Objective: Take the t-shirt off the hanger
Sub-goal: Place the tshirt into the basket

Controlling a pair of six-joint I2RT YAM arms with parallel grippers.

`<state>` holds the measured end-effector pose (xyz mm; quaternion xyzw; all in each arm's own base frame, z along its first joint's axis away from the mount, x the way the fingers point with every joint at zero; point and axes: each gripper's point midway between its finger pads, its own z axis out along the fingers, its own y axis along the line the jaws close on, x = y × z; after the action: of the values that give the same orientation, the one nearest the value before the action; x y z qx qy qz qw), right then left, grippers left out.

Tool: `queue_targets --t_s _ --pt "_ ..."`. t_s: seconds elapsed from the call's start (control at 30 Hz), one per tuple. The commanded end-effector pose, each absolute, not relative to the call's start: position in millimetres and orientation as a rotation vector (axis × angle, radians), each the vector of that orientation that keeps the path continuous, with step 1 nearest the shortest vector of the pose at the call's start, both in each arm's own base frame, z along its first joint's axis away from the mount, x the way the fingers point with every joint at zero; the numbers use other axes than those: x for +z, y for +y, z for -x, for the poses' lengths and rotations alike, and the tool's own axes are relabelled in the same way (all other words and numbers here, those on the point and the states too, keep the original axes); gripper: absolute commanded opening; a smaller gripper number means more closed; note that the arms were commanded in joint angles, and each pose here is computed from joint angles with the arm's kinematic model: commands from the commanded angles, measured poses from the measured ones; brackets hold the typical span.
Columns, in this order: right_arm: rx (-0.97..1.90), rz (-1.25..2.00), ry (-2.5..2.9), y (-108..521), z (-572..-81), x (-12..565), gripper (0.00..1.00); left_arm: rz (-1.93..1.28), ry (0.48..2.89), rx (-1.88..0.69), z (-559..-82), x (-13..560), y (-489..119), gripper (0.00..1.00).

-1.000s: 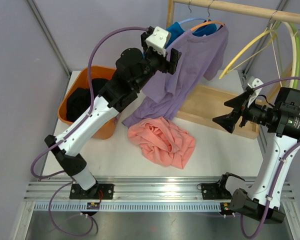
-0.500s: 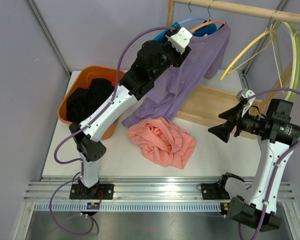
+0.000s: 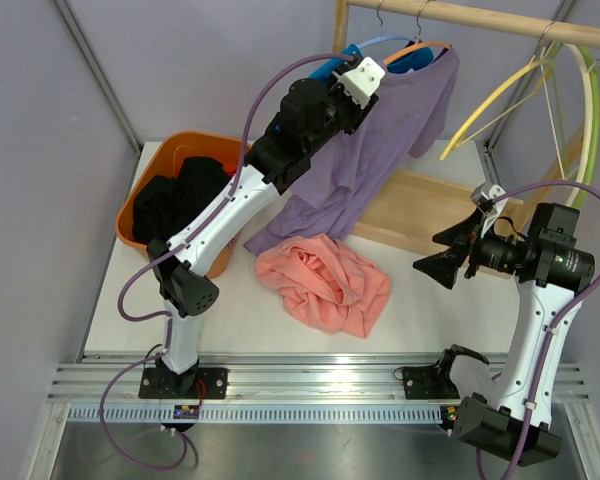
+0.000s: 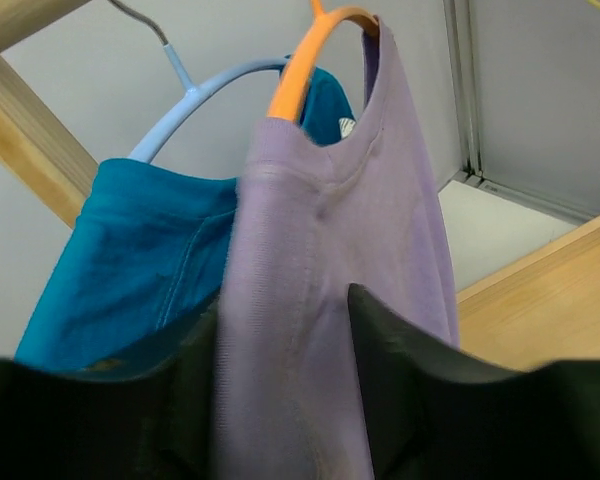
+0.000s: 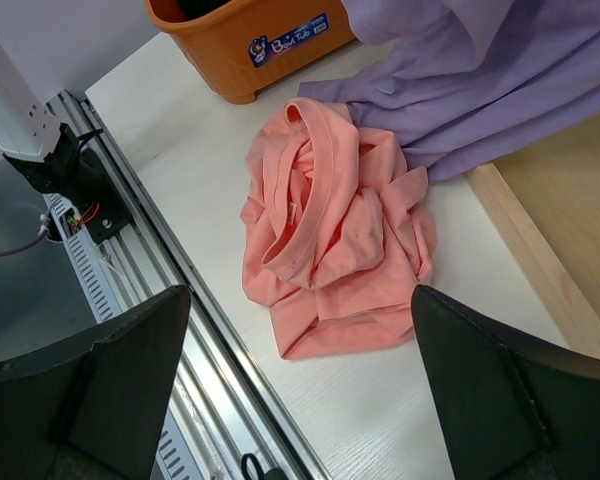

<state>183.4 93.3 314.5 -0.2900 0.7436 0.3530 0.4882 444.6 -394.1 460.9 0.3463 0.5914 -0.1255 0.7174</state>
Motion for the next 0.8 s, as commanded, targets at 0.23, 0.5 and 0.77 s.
queue_targets --t_s 0.23,0.5,0.77 --pt "0.938 0.684 1.797 103.1 -171.0 316.3 0.99 -0.777 1.204 -0.432 -426.6 495.6 -405.3 0.12" --pt "0.95 0.677 1.802 104.1 -169.2 312.7 0.99 -0.718 1.098 -0.613 -402.0 535.7 -412.1 0.0" --pt "0.948 0.677 1.801 104.3 -168.7 312.6 0.99 -0.6 0.994 -0.759 -381.0 583.8 -403.7 0.0"
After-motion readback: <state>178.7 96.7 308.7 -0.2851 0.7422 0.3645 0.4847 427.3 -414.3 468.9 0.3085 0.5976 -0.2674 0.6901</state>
